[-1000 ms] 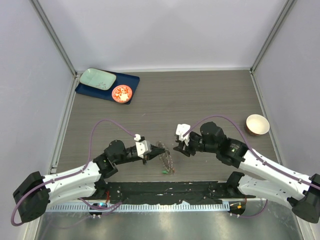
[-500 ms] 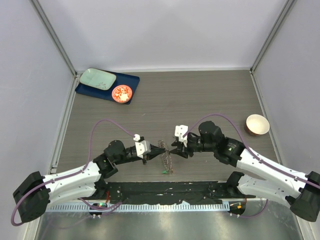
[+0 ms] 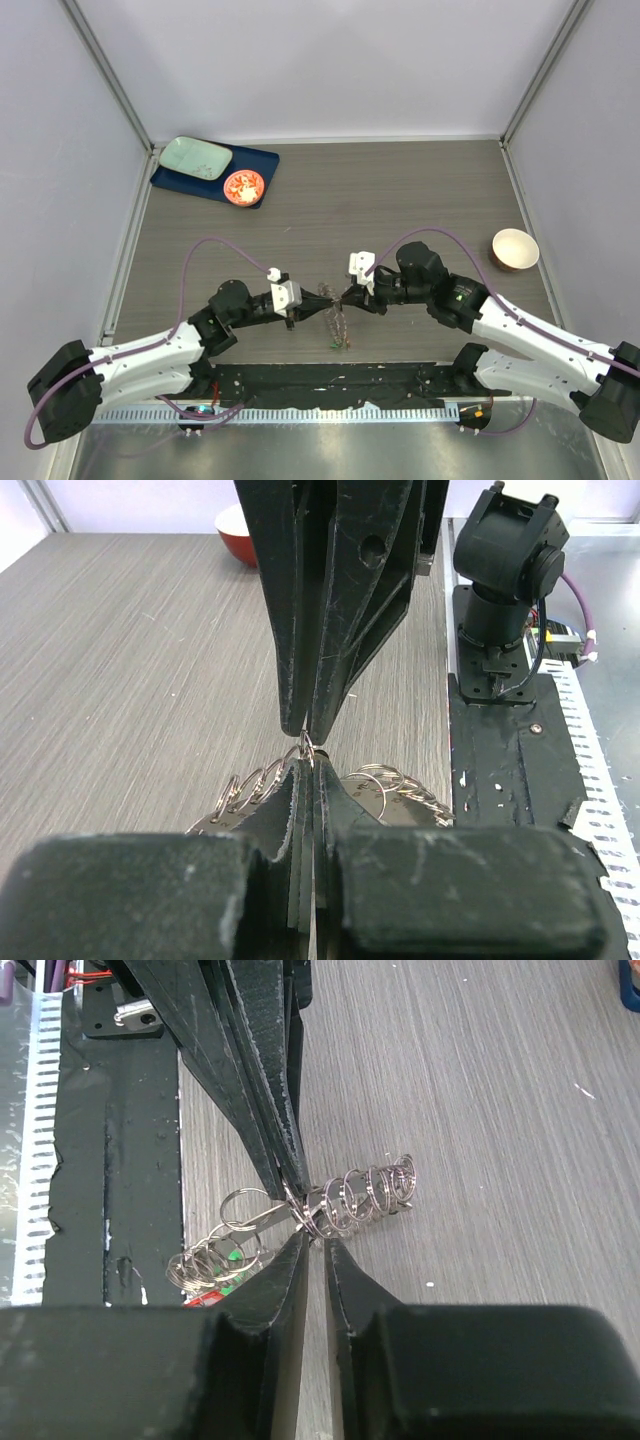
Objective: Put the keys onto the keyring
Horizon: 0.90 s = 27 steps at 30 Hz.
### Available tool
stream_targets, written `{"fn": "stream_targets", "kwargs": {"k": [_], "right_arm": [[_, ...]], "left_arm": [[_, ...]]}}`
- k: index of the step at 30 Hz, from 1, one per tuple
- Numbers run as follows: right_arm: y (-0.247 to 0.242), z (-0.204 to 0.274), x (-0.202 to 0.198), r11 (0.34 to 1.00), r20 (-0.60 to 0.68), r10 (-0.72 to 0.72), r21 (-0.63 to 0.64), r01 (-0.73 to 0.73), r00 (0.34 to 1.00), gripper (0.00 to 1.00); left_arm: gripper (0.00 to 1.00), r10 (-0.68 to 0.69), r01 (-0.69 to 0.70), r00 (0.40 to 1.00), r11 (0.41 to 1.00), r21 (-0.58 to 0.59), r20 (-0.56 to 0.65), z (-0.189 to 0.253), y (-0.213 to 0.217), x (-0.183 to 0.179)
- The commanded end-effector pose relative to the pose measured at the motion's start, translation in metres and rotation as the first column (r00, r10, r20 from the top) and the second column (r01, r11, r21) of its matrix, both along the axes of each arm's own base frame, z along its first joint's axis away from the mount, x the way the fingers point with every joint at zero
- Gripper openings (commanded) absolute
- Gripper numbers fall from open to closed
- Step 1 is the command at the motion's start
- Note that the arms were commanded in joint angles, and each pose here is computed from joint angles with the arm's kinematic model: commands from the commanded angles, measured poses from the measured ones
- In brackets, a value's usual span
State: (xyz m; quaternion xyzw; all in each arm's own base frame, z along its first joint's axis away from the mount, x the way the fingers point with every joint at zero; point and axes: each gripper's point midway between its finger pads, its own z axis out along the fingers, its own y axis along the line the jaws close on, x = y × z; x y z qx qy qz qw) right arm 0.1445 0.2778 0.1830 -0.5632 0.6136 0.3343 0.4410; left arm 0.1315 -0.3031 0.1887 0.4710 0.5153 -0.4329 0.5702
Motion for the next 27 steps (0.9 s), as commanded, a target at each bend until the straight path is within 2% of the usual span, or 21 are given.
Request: {"fn": "stream_targets", "kwargs": {"k": [1,10,14,27], "right_arm": [[0.007,0.026,0.002,0.998,0.045,0.023,0.063,-0.026,0.999,0.16],[0.010,0.027,-0.003,0.996,0.034,0.058,0.067,-0.060,0.998,0.11],[0.010,0.028,-0.003,0.996,0.034,0.062,0.066,-0.064,0.998,0.01],[0.007,0.034,-0.003,0.997,0.045,0.069,0.034,-0.071,0.997,0.01]], "left_arm": [[0.00,-0.017,0.025,0.997,0.994,-0.110,0.075,0.037,-0.005,0.000],[0.00,-0.020,0.028,0.997,0.993,-0.110,0.072,0.037,-0.006,-0.001],[0.00,-0.024,0.031,0.997,0.994,-0.109,0.069,0.037,-0.006,-0.001],[0.00,-0.084,0.084,0.996,0.996,-0.007,0.004,0.017,-0.015,-0.005]]}}
